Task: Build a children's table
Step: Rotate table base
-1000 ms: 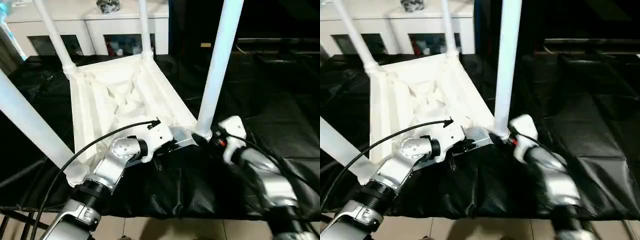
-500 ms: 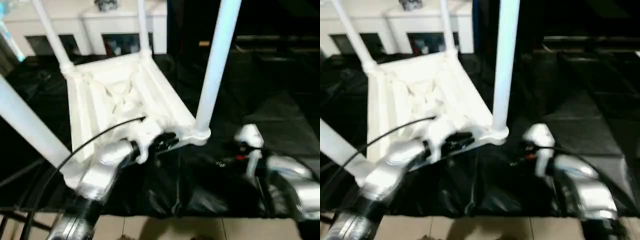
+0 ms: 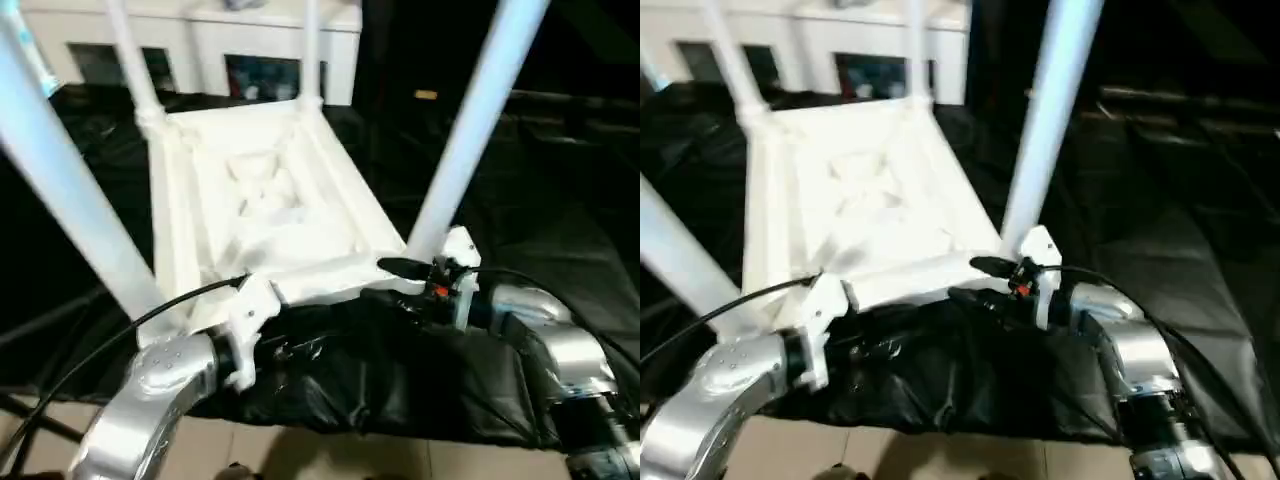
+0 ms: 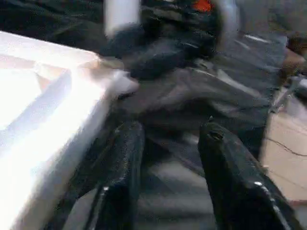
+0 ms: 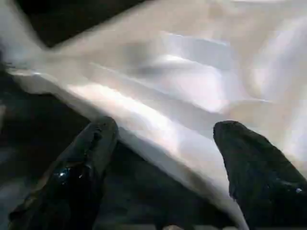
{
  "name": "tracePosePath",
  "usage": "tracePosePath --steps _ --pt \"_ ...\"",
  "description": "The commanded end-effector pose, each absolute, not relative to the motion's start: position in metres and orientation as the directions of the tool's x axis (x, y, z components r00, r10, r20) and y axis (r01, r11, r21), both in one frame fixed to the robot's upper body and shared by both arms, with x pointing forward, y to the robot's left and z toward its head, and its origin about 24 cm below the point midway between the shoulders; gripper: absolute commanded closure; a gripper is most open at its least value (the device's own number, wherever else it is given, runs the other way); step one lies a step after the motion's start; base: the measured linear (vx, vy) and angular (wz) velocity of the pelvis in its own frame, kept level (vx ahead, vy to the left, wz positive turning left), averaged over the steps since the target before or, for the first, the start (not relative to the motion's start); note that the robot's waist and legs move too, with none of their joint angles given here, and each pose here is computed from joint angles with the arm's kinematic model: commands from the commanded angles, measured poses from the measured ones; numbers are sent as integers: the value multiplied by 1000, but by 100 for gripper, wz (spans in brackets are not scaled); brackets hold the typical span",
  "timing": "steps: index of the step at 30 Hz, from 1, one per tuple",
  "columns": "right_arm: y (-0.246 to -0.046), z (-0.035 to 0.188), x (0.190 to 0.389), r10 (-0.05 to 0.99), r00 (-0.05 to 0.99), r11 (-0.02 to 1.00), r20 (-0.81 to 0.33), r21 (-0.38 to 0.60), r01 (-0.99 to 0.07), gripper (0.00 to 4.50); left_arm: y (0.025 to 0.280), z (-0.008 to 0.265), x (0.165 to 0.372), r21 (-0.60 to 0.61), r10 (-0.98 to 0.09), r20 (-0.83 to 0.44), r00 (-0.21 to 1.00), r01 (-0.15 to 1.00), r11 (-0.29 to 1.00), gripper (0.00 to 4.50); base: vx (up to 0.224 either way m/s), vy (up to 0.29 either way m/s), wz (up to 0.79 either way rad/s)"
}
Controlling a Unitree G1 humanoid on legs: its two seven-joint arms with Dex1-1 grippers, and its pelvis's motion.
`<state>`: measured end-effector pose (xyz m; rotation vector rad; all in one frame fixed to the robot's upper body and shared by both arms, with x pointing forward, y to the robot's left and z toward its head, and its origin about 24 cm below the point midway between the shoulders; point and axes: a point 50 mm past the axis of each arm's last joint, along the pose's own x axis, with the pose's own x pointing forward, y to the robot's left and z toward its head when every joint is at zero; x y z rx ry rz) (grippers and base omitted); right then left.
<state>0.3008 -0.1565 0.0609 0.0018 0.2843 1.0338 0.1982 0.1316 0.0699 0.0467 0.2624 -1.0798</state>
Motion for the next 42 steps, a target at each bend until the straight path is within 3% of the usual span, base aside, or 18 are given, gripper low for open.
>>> tracePosePath --steps 1,4,12,13,17,19,24,32,37,42 --pt "-164 64 311 804 547 579 -233 93 -810 86 137 76 191 -84 -859 -244 451 872 482 194 0 0 0" --pt "-176 66 338 655 713 741 -251 23 -672 86 169 76 164 -83 -821 -346 455 856 510 174 0 0 0" --pt "-183 72 356 532 817 834 -222 -26 -551 86 198 77 147 -73 -774 -448 447 845 530 99 0 0 0" --pt "-187 74 362 481 854 866 -200 -44 -498 86 210 81 142 -69 -757 -475 448 839 540 96 0 0 0" --pt "-190 78 365 453 878 887 -158 -19 -461 86 224 88 150 -11 -725 -470 504 817 576 53 0 0 0" --pt "-190 77 361 468 873 882 -133 14 -471 86 229 96 167 39 -712 -389 585 782 622 47 0 0 0" --pt "-183 62 337 509 848 860 -144 40 -509 86 224 106 194 57 -746 -251 617 778 625 5 0 0 0" --pt "-196 43 304 461 854 876 -239 -32 -482 86 195 117 222 -3 -845 -70 530 847 531 1 0 0 0" --pt "-195 37 300 436 853 885 -287 -34 -464 86 177 111 238 1 -875 -51 481 877 481 1 0 0 0" --pt "-181 29 309 416 843 883 -341 -69 -464 86 155 109 253 -6 -903 -14 429 903 429 1 0 0 0"
